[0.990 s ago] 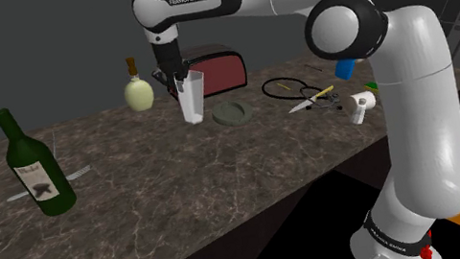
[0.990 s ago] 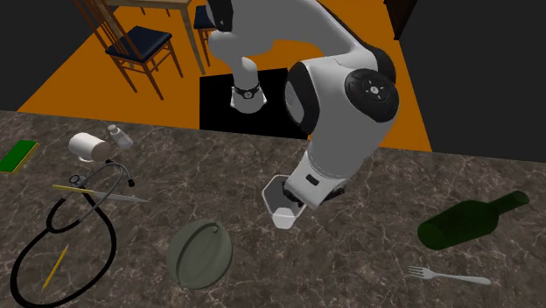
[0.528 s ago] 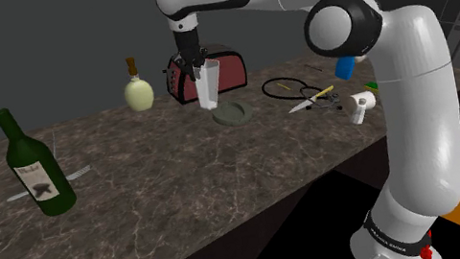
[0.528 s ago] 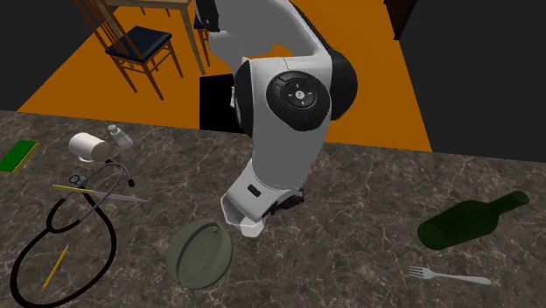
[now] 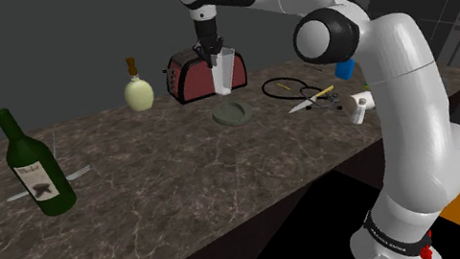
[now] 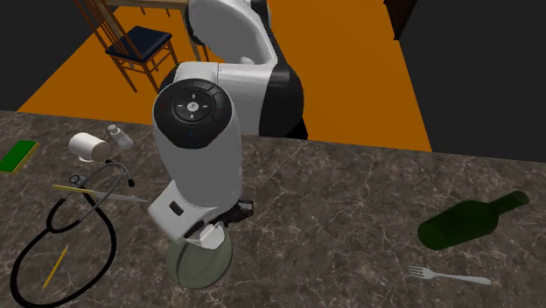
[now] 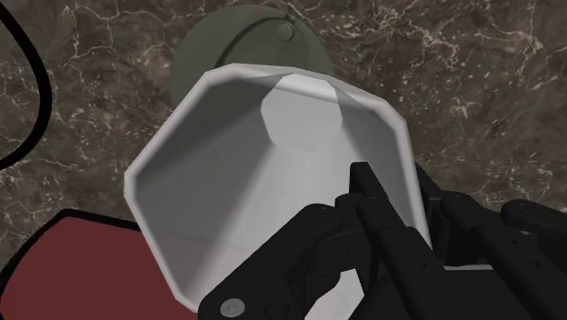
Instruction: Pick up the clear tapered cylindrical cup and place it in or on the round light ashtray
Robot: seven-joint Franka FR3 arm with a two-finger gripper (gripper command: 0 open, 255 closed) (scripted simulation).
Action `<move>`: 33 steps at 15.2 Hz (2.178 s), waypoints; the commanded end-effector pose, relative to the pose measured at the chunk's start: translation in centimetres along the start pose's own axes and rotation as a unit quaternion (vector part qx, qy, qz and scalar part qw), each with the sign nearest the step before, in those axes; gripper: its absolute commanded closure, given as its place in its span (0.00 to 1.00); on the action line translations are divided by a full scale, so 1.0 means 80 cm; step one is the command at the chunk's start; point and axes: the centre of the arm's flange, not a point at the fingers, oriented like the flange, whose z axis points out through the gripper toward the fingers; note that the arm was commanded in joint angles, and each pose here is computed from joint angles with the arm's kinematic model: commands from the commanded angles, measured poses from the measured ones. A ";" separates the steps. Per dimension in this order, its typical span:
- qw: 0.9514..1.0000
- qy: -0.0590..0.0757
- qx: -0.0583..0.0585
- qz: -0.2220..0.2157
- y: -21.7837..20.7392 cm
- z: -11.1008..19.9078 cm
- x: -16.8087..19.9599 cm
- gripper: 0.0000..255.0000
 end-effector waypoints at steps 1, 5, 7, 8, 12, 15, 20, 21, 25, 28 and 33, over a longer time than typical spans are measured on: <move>1.000 0.000 0.000 -0.001 0.031 -0.002 0.004 1.00; 1.000 0.000 0.000 -0.001 0.081 0.002 0.015 1.00; 1.000 0.000 0.000 -0.001 0.080 0.016 0.015 1.00; 1.000 0.000 0.000 -0.001 0.079 0.022 0.015 1.00; 1.000 0.000 0.000 -0.001 0.076 0.048 0.015 1.00; 1.000 0.000 0.000 -0.001 0.074 0.068 0.015 1.00; 1.000 0.000 0.000 -0.001 0.070 0.101 0.016 1.00; 1.000 0.000 0.000 -0.001 0.069 0.107 0.016 1.00; 1.000 0.000 0.000 -0.001 0.066 0.134 0.016 1.00; 1.000 0.000 0.000 -0.001 0.064 0.152 0.016 1.00; 1.000 0.000 0.000 -0.001 0.064 0.152 0.016 1.00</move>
